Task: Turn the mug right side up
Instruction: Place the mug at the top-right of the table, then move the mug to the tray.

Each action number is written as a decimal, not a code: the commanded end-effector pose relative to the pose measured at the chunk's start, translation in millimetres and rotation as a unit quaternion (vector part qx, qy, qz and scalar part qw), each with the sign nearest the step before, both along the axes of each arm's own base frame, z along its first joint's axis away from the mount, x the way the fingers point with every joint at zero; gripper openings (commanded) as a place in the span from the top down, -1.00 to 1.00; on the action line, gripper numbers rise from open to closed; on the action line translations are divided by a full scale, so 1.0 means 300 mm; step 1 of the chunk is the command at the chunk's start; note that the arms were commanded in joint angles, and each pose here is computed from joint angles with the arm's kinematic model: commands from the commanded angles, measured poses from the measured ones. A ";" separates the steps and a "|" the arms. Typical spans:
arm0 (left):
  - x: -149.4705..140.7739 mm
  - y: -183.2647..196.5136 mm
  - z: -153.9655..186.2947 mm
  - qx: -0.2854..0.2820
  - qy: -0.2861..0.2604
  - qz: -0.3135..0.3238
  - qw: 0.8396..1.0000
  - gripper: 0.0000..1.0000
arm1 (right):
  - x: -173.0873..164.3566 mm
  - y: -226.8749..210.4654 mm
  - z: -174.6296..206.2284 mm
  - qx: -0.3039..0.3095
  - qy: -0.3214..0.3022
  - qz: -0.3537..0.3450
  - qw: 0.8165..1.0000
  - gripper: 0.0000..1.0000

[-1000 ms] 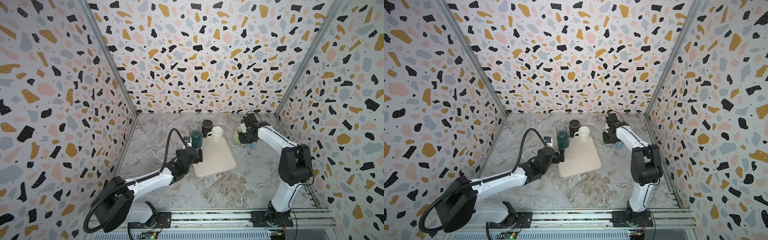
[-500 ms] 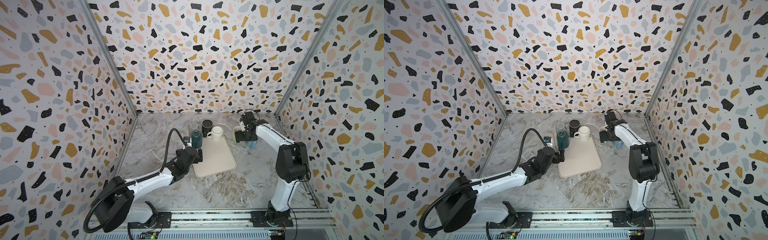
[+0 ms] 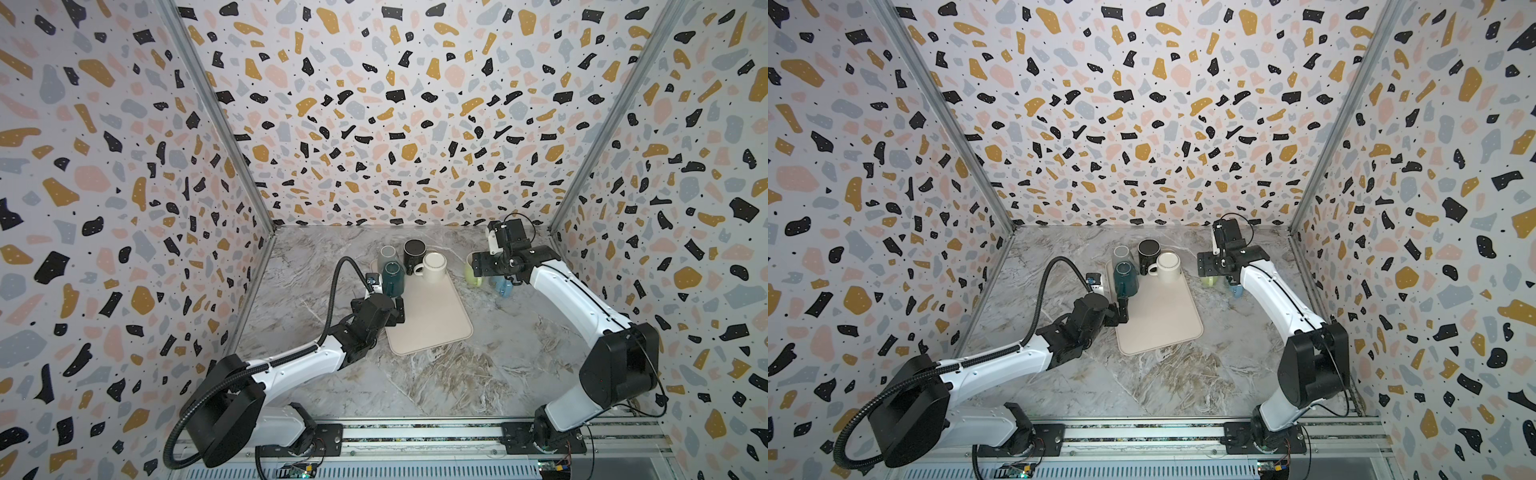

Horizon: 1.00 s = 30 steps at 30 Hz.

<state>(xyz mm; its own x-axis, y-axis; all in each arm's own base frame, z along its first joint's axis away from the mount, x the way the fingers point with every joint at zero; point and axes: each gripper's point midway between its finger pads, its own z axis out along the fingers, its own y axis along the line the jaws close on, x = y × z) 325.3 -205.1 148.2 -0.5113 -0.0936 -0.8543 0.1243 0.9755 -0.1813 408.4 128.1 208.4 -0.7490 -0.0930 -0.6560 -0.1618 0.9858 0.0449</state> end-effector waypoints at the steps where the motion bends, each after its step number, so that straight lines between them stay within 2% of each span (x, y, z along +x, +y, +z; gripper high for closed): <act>1: 0.007 0.015 0.038 -0.013 -0.015 0.014 1.000 -1.00 | -0.035 0.053 0.060 0.033 -0.036 0.001 0.999 -0.75; 4: 0.003 0.018 0.048 -0.019 -0.016 0.014 1.000 -1.00 | -0.080 0.107 0.061 0.055 -0.046 0.006 0.997 -0.74; 12: -0.012 0.023 0.104 -0.024 -0.003 0.014 1.000 -1.00 | -0.153 0.289 0.016 0.160 -0.094 0.029 0.982 -0.74; 16: -0.045 0.048 0.108 -0.021 0.003 0.011 1.000 -0.99 | -0.141 0.384 -0.038 0.162 -0.081 0.049 0.982 -0.74; 23: -0.095 0.082 0.108 -0.012 0.018 0.000 1.000 -1.00 | -0.121 0.589 -0.102 0.178 -0.057 0.127 0.974 -0.74; 26: -0.093 0.145 0.077 0.025 0.034 0.033 0.999 -1.00 | -0.123 0.664 -0.129 0.172 -0.046 0.154 0.972 -0.74; 30: -0.105 0.172 0.070 0.022 0.045 0.044 0.998 -1.00 | -0.113 0.736 -0.164 0.175 -0.037 0.173 0.968 -0.70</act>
<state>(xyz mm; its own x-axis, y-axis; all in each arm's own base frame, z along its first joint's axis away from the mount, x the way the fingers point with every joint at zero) 295.6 -164.5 165.3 -0.5778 -0.0932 -0.8108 0.0609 0.9858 -0.1567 370.7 330.1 138.2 -0.7008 -0.0968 -0.7068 -0.4425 0.8361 0.3242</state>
